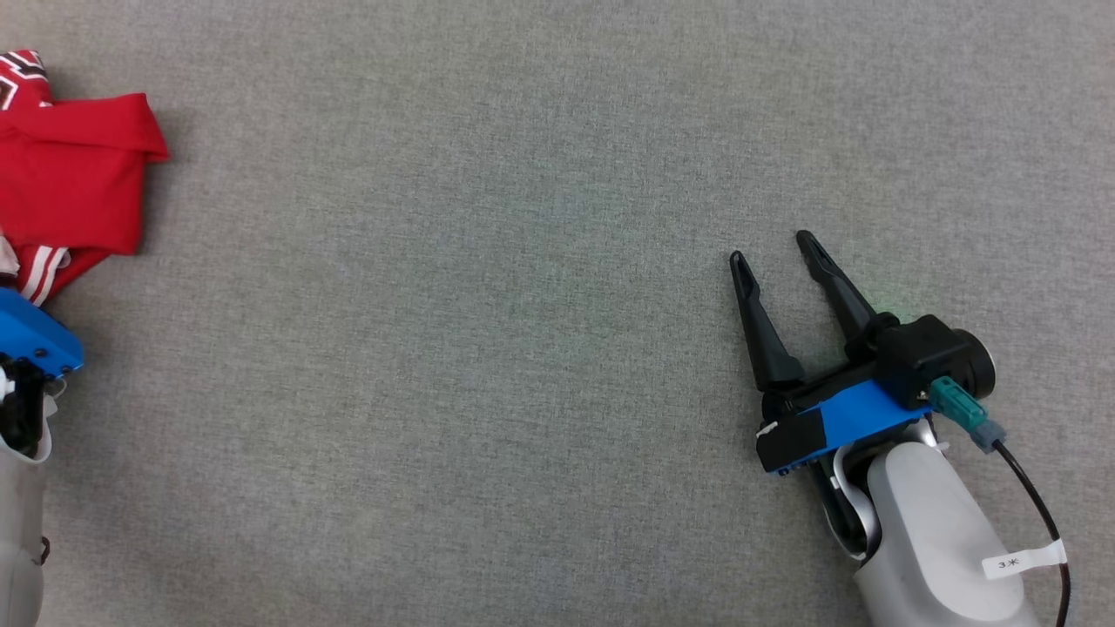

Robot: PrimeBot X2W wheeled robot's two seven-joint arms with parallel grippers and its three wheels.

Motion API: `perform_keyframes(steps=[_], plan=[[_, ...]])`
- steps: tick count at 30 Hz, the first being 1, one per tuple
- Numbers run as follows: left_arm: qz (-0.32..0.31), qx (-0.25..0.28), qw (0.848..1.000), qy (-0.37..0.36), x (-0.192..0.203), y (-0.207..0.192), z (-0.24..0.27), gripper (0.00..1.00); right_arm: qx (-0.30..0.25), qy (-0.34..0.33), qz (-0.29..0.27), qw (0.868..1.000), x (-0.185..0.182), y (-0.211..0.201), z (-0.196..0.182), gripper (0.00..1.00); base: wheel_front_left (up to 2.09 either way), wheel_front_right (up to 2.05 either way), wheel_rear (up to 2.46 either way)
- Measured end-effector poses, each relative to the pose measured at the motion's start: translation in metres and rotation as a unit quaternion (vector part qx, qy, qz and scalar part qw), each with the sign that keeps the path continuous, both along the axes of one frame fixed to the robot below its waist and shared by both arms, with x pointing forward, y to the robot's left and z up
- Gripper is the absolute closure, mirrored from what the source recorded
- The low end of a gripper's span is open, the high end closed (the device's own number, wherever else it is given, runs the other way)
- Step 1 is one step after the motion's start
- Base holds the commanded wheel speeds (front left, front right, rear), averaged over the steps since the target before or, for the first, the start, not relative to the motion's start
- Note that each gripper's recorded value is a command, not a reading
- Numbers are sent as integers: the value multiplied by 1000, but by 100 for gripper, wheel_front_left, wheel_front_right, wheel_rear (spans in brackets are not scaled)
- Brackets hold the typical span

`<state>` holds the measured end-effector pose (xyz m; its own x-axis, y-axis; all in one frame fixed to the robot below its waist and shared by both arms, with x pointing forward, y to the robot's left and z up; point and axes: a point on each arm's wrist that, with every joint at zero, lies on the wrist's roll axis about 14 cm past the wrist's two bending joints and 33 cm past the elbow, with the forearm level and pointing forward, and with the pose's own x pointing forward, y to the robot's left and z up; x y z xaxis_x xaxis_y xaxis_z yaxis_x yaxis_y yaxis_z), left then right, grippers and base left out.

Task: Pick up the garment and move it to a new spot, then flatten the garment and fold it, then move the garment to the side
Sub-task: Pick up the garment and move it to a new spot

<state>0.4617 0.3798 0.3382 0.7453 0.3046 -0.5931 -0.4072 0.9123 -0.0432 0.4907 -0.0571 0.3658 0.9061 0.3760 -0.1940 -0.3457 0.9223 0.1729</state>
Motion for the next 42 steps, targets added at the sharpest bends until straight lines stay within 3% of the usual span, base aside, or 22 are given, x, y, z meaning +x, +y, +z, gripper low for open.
perform_keyframes(steps=[5,9,16,21,28,37,42], plan=[[-31,3,999,-19,11,-12,16,100,2,0,-4,1000,-2,-3,6,0,0,0,0],[-79,25,993,-84,34,-26,57,100,2,2,-12,1000,-7,-9,13,0,0,0,0],[-195,42,958,-205,69,-92,135,100,13,14,-32,999,-34,-24,24,0,0,0,0],[-286,19,916,-280,82,-169,182,100,20,5,-55,998,-49,-40,39,0,0,0,0],[-401,-62,846,-345,66,-299,223,100,21,0,-98,995,-79,-71,52,0,0,0,0],[-521,-178,762,-340,10,-451,226,100,24,-10,-164,986,-106,-115,64,0,0,0,0],[-576,-230,717,-319,-35,-514,224,100,23,-17,-190,981,-117,-133,71,0,0,0,0]])
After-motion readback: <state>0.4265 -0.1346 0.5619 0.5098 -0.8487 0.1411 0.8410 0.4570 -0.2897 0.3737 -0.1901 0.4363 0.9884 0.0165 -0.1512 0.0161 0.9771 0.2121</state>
